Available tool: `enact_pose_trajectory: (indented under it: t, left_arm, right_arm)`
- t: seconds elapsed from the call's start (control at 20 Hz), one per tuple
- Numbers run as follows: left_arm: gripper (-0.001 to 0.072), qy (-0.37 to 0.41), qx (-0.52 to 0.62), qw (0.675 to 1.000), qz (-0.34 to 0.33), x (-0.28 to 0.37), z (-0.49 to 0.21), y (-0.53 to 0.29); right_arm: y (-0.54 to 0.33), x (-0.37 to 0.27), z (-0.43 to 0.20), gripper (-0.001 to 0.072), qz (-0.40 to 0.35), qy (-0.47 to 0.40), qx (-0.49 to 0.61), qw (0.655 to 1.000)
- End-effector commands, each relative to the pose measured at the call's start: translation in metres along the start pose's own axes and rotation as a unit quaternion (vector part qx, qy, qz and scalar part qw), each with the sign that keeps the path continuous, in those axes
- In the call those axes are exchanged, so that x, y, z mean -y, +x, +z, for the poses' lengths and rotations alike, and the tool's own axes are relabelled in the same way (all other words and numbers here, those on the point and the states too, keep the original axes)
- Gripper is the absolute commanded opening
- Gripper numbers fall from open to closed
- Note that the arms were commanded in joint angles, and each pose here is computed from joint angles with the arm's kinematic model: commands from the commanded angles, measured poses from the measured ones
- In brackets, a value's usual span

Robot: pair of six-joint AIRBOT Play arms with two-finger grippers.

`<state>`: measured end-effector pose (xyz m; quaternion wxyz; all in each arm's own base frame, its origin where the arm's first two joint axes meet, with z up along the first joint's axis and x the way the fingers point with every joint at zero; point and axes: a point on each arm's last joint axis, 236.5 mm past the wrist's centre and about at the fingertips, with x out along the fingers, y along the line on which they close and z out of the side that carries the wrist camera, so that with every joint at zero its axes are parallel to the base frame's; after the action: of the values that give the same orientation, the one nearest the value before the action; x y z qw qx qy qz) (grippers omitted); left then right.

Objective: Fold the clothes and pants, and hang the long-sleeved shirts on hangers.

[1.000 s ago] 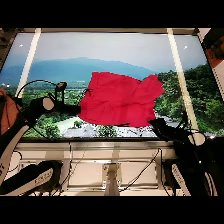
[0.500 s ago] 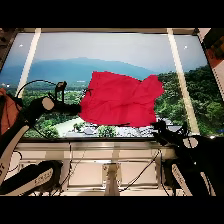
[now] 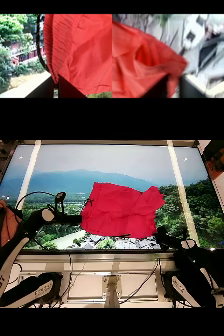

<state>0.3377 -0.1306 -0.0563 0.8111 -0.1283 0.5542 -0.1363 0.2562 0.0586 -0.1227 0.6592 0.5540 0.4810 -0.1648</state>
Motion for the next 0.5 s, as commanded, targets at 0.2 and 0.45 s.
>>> enact_pose_trajectory:
  t: [0.2, 0.45]
  left_arm:
    - [0.0018, -0.046, 0.16, 0.985, -0.047, 0.028, 0.092, -0.029]
    - [0.0018, -0.016, 0.409, 0.909, -0.077, 0.072, 0.238, -0.16]
  right_arm:
    - [-0.043, -0.14, 0.086, 0.0001, 0.125, -0.087, 0.141, 0.978]
    - [-0.137, -0.307, 0.144, 0.0001, 0.253, -0.163, 0.251, 0.92]
